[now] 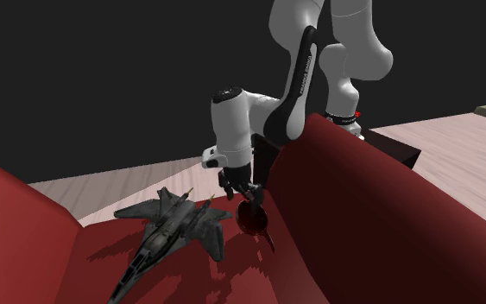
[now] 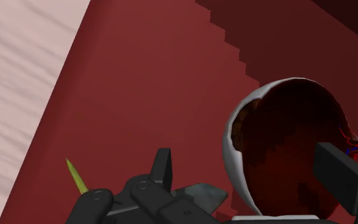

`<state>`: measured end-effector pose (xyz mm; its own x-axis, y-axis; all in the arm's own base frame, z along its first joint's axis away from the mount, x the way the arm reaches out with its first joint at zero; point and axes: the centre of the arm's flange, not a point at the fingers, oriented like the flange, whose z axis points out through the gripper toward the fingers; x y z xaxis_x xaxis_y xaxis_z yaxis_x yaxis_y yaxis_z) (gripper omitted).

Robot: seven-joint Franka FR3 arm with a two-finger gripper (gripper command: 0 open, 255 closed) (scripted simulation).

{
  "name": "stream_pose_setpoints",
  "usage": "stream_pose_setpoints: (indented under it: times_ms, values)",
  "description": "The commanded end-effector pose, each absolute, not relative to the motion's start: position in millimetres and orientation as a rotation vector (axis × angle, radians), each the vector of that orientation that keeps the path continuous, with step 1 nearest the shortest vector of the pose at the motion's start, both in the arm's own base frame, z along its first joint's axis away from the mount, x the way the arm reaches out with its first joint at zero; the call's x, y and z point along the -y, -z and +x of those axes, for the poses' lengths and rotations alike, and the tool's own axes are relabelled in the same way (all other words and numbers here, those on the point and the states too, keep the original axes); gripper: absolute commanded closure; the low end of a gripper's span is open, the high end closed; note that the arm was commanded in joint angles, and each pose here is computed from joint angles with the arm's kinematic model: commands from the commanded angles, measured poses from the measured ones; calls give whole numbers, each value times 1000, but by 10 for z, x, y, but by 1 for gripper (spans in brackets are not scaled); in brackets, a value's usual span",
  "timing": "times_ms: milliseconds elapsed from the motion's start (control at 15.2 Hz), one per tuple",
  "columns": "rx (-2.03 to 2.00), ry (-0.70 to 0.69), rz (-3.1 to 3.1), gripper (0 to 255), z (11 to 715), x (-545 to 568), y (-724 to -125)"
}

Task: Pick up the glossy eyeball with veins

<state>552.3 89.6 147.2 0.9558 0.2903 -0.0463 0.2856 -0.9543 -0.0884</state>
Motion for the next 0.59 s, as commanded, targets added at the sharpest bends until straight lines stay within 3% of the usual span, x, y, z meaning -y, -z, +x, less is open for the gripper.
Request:
stream_pose_setpoints:
  times_ms: [0,198,264,528]
  values:
    - [446,-90,-3027,0,5528,-892,-1363]
    - [446,-90,-3027,0,5528,-891,-1280]
    - [446,-89,-3027,255,5530,-894,-1280]
    - [446,-89,-3027,255,5532,-896,-1280]
